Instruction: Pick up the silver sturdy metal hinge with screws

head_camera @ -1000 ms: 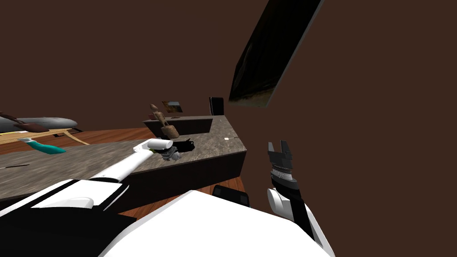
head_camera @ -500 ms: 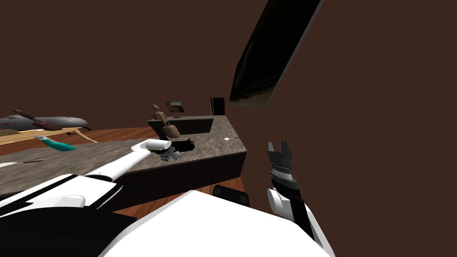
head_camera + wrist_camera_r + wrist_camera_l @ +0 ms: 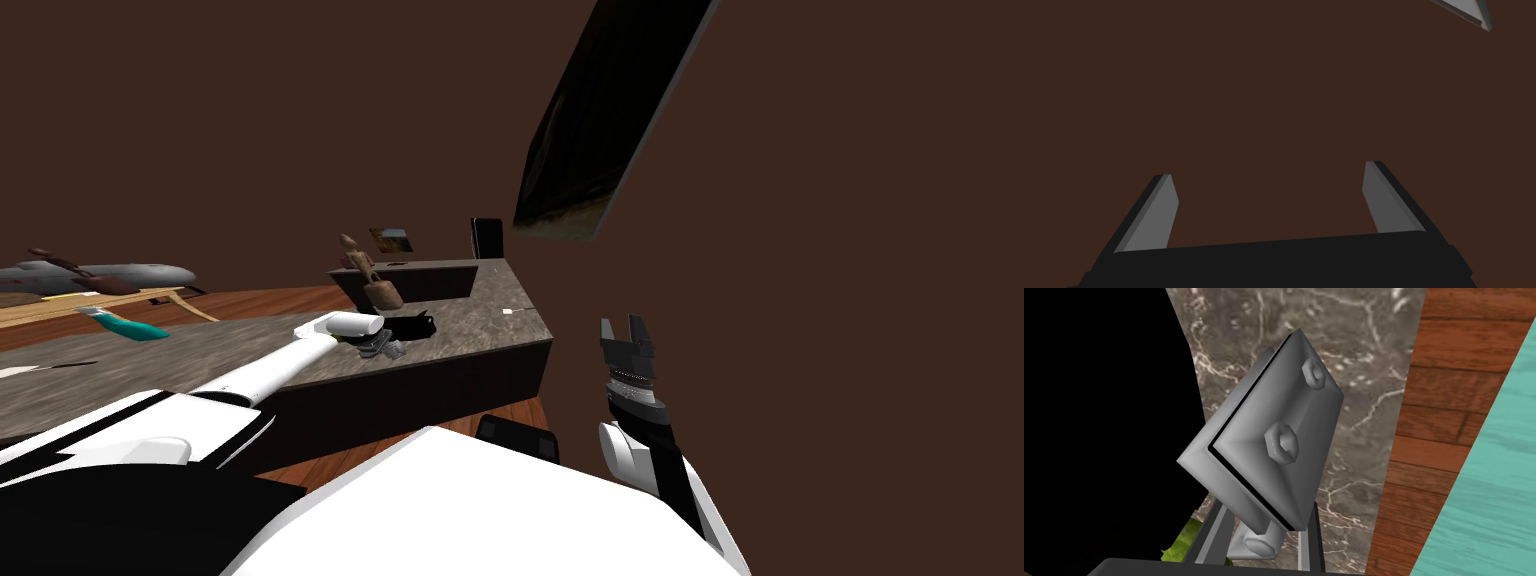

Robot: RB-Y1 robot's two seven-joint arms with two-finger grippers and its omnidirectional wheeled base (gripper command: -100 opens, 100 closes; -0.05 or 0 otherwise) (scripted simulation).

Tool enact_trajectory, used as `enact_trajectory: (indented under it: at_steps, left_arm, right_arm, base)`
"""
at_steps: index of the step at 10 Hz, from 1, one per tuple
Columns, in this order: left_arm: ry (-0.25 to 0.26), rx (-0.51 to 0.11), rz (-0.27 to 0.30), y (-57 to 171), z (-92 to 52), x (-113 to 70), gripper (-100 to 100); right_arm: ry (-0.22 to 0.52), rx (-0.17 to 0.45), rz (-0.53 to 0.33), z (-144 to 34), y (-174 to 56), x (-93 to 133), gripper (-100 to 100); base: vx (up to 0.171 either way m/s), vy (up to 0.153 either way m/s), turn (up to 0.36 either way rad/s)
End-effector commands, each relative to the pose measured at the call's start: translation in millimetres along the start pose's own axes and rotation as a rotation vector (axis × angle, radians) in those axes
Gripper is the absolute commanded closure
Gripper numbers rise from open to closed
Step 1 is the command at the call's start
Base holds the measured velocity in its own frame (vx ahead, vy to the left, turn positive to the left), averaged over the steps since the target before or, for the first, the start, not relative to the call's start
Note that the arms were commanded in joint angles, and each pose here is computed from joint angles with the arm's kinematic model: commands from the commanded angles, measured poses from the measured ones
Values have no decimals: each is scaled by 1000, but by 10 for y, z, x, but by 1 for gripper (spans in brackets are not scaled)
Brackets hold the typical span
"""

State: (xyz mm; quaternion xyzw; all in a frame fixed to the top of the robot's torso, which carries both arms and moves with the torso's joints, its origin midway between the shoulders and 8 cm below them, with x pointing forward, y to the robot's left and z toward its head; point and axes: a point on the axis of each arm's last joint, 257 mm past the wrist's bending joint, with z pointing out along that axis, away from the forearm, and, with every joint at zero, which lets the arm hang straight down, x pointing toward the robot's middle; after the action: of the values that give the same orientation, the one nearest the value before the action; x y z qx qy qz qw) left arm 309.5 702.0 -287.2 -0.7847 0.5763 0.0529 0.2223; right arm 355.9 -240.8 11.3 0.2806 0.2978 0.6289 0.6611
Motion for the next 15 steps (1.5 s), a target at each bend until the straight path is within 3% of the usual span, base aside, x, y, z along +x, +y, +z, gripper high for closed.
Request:
enact_trajectory:
  at_steps: [1, 2, 3, 4, 7, 8, 10, 11, 12, 13, 14, 15]
  left_arm:
    - [0, 0, 0, 0, 0, 0, 0]
    - [14, -3, 18, 11, -6, 138, 100]
    - [14, -3, 18, 11, -6, 138, 100]
    - [23, -17, 37, 80, 16, 260, 100]
    - [27, 0, 38, 34, -85, 334, 100]
    - [35, -6, 55, 84, -89, 439, 100]
    - [27, 5, 29, 46, -149, 364, 100]
    - [30, -6, 40, 121, -164, 452, 100]
    - [22, 5, 19, 90, -205, 376, 100]
    - [24, -8, 30, 172, -219, 456, 100]
    - [14, -1, 5, 161, -255, 374, 100]
    - [16, -10, 11, 236, -282, 435, 100]
  right_arm:
    - [0, 0, 0, 0, 0, 0, 0]
    - [0, 0, 0, 0, 0, 0, 0]
    - [0, 0, 0, 0, 0, 0, 0]
    - [0, 0, 0, 0, 0, 0, 0]
    - [0, 0, 0, 0, 0, 0, 0]
    - [0, 0, 0, 0, 0, 0, 0]
    - [0, 0, 0, 0, 0, 0, 0]
    - [0, 0, 0, 0, 0, 0, 0]
    - [0, 0, 0, 0, 0, 0, 0]
    - [0, 0, 0, 0, 0, 0, 0]
    - [0, 0, 0, 0, 0, 0, 0]
    - [0, 0, 0, 0, 0, 0, 0]
  base:
    - [0, 0, 0]
    - [-17, 36, -89]
    - [-24, 40, -98]
    - [-26, 52, -109]
    - [-20, 37, -70]
    - [-10, 42, -85]
    - [-11, 27, -36]
    - [-20, 28, -78]
    - [-19, 28, -73]
    - [-27, 42, -88]
    - [-26, 38, -60]
    - [-28, 49, -107]
